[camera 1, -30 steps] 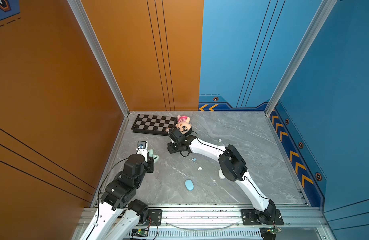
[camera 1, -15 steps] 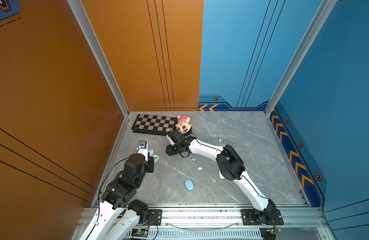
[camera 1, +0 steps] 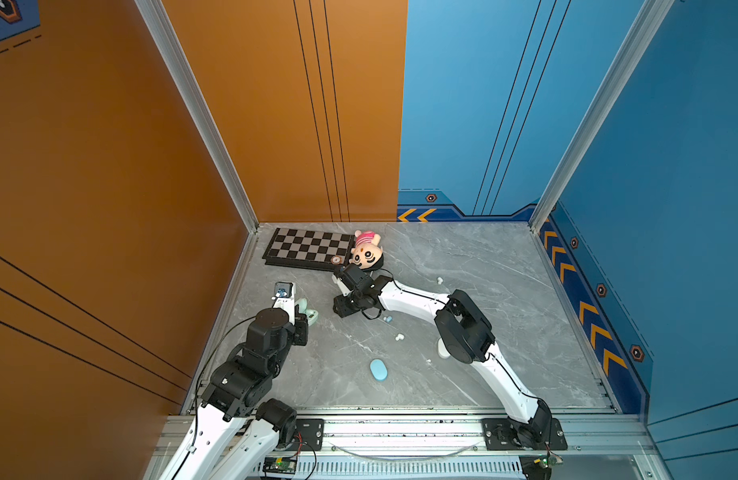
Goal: Insert the wireless bluetooth earbuds into the charging case
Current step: 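Lower the right gripper onto the white earbud and close on it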
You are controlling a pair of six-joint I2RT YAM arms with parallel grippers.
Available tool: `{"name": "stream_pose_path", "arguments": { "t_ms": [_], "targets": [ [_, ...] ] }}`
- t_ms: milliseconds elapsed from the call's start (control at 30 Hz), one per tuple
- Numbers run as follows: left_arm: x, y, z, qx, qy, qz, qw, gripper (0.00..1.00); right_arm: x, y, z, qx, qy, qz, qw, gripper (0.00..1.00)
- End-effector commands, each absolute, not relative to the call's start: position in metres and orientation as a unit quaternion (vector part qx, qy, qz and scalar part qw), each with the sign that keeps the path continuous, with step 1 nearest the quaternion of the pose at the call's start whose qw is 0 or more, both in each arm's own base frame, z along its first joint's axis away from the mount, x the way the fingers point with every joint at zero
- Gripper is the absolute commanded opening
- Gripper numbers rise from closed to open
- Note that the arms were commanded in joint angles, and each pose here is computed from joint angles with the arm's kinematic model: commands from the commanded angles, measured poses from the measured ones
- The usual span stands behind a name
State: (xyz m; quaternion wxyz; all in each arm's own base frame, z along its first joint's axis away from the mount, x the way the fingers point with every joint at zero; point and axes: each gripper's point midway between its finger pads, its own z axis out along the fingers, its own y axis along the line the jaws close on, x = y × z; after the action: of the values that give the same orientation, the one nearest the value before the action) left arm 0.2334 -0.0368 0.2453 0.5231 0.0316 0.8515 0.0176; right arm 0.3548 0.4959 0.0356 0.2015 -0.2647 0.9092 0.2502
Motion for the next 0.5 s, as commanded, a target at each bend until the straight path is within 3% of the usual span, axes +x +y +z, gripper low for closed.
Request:
{"name": "stream_pose_path", "arguments": {
  "t_ms": [0,467],
  "targets": [
    [0.233,-0.037,0.254,0.023,0.844,0.008,0.535,0.00,0.345,0.482,0.030,-0.270,0.919,0.221,0.186,0.45],
    [0.233,-0.037,0.258,0.022,0.842,0.009,0.540,0.00,0.364,0.478,0.017,-0.232,0.932,0.201,0.192,0.40]
  ]
}}
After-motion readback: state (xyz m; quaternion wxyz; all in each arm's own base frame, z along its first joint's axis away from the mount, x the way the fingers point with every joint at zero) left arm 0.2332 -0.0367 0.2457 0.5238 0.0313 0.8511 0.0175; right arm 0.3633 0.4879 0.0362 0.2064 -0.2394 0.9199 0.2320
